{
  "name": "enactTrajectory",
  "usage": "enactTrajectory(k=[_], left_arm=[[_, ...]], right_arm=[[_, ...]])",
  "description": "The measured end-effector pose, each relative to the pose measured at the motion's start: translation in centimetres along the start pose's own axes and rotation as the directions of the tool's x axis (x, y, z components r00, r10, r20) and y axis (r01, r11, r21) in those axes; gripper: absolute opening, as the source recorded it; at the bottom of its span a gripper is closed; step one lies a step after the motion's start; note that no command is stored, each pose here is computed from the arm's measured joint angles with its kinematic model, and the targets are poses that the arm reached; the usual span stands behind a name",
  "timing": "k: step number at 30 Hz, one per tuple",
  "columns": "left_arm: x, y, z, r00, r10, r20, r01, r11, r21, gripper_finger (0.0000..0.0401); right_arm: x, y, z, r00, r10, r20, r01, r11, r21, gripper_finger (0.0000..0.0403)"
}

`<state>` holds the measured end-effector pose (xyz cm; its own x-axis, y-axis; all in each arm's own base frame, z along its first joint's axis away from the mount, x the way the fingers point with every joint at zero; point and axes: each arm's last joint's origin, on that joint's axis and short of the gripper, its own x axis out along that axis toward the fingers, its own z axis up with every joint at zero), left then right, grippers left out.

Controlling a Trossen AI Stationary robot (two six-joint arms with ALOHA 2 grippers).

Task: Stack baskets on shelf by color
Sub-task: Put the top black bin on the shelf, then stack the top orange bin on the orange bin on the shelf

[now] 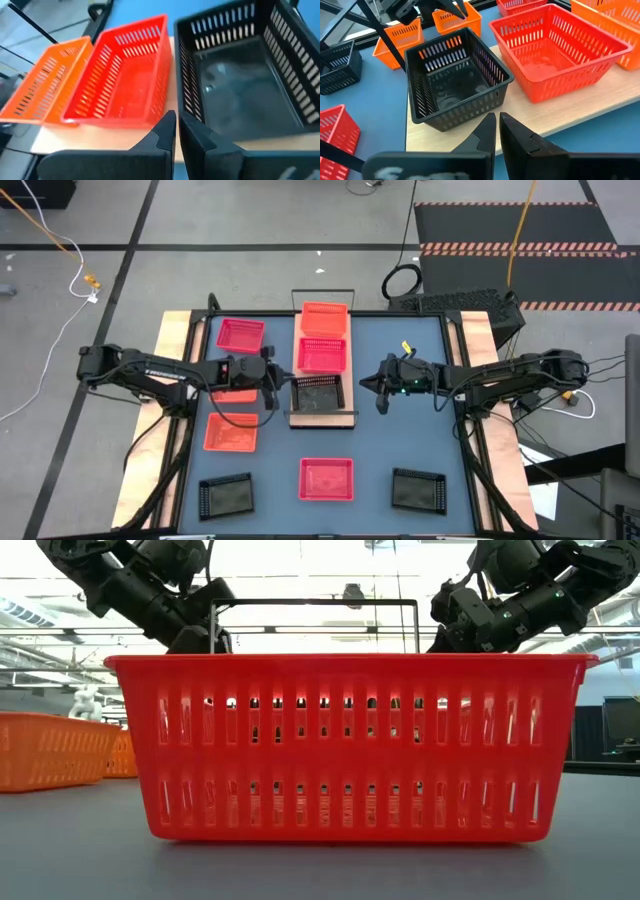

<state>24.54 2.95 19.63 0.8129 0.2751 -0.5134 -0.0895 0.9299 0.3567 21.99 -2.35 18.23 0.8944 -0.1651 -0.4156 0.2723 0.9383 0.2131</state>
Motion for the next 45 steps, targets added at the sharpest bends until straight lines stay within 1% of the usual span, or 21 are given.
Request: enactTrajectory(k=[4,6,9,13,18,19,22,23,28,33,36,39,40,42,45], left_arm=[[-0.8,0.2,-0.4,0.995,0.075,-0.072,-0.076,0.997,-0.002,0.0026],[-1.2,0.2,-0.7,0.989,0.087,-0.117,-0.089,0.996,-0.012,0.0026],[-1.3,0.2,-1.1,0.987,0.049,-0.151,-0.056,0.997,-0.043,0.0026],[-0.6,0.2,-1.5,0.988,-0.062,-0.141,0.051,0.995,-0.081,0.0026],[0.2,0.2,-1.9,0.984,-0.068,-0.164,0.054,0.994,-0.09,0.0026],[0.3,0.2,-2.0,0.984,-0.066,-0.163,0.052,0.995,-0.089,0.0026],[0.5,0.5,-1.2,0.995,-0.045,-0.088,0.037,0.995,-0.094,0.0026],[0.5,0.5,-1.1,0.996,-0.053,-0.074,0.047,0.995,-0.09,0.0026],[0.5,0.5,-1.1,0.996,-0.062,-0.064,0.057,0.995,-0.081,0.0026],[0.6,0.9,-0.6,0.999,-0.034,-0.016,0.033,0.996,-0.085,0.0026],[0.6,1.0,-0.6,1.0,-0.02,-0.018,0.018,0.996,-0.085,0.0026],[0.6,1.1,-0.7,0.999,0.02,-0.031,-0.022,0.996,-0.084,0.0026],[0.6,1.2,-0.7,0.999,0.037,-0.035,-0.04,0.996,-0.084,0.0026],[0.5,1.3,-0.6,0.997,0.071,-0.035,-0.074,0.994,-0.085,0.0026],[0.1,1.6,-0.2,0.993,0.115,-0.01,-0.115,0.988,-0.099,0.0026]], right_arm=[[0.0,0.0,-0.1,1.0,-0.001,-0.005,0.001,1.0,0.001,0.0018],[0.0,0.0,-0.1,1.0,-0.002,-0.011,0.002,1.0,0.0,0.0018],[0.0,0.0,-0.1,1.0,-0.002,-0.01,0.002,1.0,-0.001,0.0018],[0.0,0.0,-0.1,1.0,-0.002,-0.008,0.002,1.0,-0.001,0.0018],[0.0,0.0,0.0,1.0,0.0,-0.003,0.0,1.0,0.002,0.0018],[0.0,0.0,0.0,1.0,0.0,-0.003,0.0,1.0,0.002,0.0018],[0.0,0.0,0.0,1.0,0.0,-0.003,0.0,1.0,0.001,0.0018],[0.0,0.0,0.0,1.0,0.0,-0.003,0.0,1.0,0.001,0.0018],[0.0,0.0,0.0,1.0,0.0,-0.003,0.0,1.0,0.0,0.0018],[0.0,0.0,0.0,1.0,0.0,-0.003,0.0,1.0,0.0,0.0018],[0.0,0.0,0.0,1.0,0.001,-0.003,-0.001,1.0,0.0,0.0018],[-0.4,0.1,0.2,1.0,0.011,-0.001,-0.011,1.0,-0.02,0.0018],[-0.7,0.2,0.3,0.999,0.042,0.0,-0.042,0.998,-0.041,0.0018],[-1.5,0.9,0.5,0.987,0.16,-0.013,-0.16,0.982,-0.095,0.0018],[-3.2,2.2,1.2,0.937,0.35,0.013,-0.345,0.929,-0.134,0.0018]])
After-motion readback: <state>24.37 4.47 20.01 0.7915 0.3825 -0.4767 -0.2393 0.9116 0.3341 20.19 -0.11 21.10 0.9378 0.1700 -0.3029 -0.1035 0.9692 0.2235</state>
